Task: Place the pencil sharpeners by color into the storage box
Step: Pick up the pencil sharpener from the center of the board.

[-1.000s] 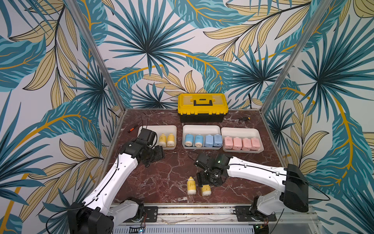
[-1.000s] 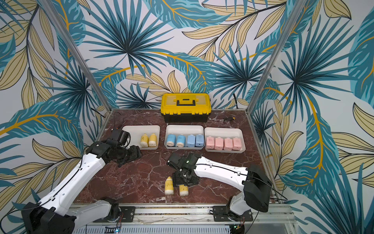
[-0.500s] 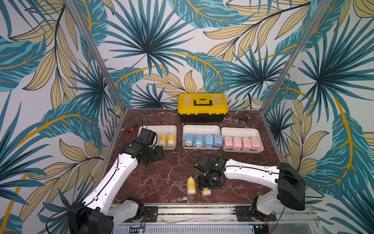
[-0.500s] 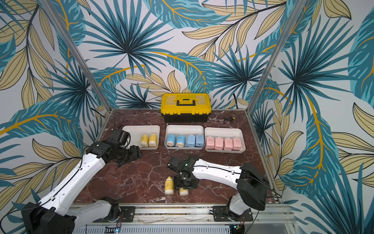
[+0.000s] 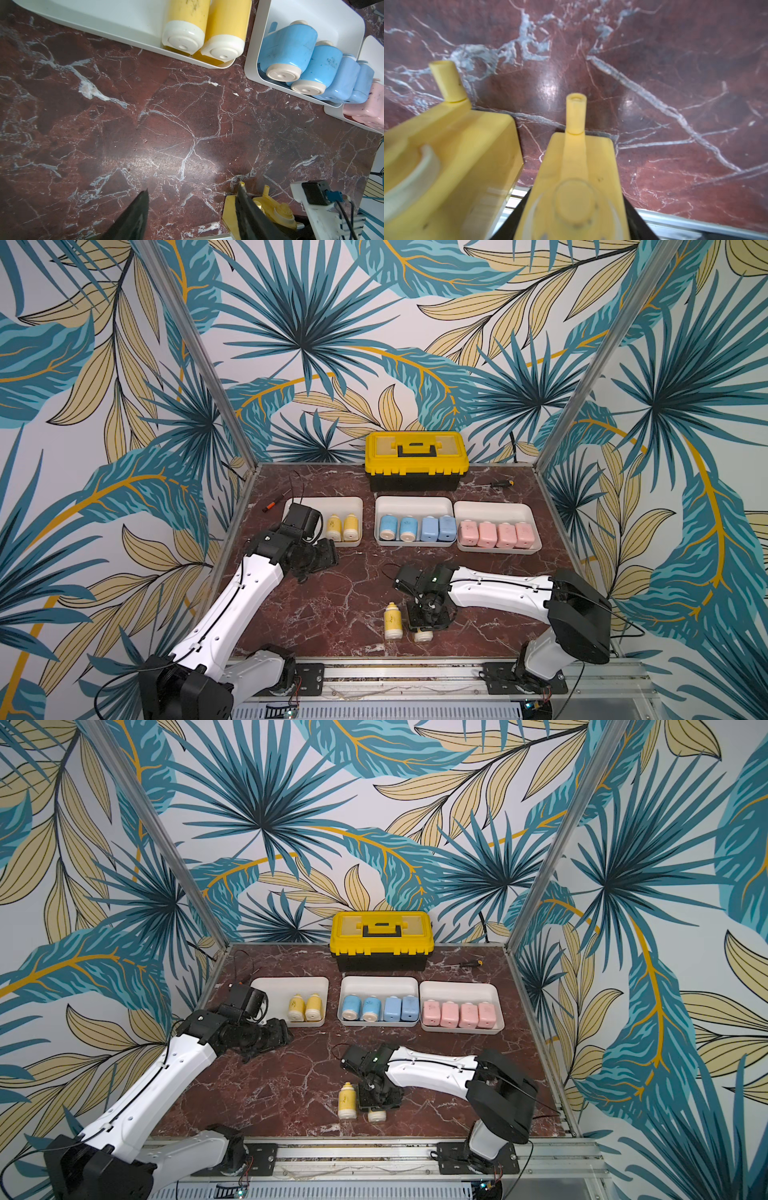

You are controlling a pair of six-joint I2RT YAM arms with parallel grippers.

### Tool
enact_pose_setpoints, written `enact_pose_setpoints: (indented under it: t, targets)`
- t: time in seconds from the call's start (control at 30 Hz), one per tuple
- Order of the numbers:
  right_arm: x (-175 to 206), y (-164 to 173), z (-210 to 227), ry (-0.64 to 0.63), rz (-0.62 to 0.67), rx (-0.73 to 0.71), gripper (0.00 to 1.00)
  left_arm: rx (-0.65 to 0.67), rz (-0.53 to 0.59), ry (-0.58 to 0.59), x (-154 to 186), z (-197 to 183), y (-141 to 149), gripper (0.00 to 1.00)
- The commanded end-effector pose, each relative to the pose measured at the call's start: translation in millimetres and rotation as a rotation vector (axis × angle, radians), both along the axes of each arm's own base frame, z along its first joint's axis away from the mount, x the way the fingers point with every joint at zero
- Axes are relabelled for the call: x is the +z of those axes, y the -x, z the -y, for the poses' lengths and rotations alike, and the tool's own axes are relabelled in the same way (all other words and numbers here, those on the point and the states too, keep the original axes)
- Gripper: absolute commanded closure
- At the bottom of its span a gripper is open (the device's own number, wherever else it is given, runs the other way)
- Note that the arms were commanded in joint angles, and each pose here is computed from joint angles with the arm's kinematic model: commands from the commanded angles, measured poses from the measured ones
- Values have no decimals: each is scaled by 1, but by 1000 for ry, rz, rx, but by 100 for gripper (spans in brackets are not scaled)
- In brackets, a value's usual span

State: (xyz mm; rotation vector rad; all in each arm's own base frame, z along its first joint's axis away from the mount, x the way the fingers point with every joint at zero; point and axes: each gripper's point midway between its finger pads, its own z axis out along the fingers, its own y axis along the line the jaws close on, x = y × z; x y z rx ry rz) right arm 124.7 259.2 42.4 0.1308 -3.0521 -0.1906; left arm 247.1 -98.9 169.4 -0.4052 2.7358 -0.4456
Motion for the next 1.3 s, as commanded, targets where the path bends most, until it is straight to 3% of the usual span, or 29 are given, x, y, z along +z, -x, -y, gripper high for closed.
enact_pose_setpoints:
  t: [0.0, 0.2, 0.5, 0.77, 1.03, 1.27]
  targets:
    - [-7, 5, 8, 37, -12, 2, 47, -10, 17, 1, 2, 1, -2, 32]
    - [-3, 0, 14, 67, 13, 8, 56, -12, 20, 2, 3, 2, -2, 32]
    - [11, -18, 26, 104, 53, 18, 57, -13, 18, 2, 3, 2, -4, 32]
    - [22, -67, 43, 123, 92, 4, 57, -9, 12, 8, 1, 2, 0, 32]
    - [14, -122, 53, 131, 47, 13, 57, 3, -3, 15, -4, 1, 4, 32]
    - [2, -139, 52, 130, 0, 25, 57, 1, -8, 26, -3, 4, 4, 32]
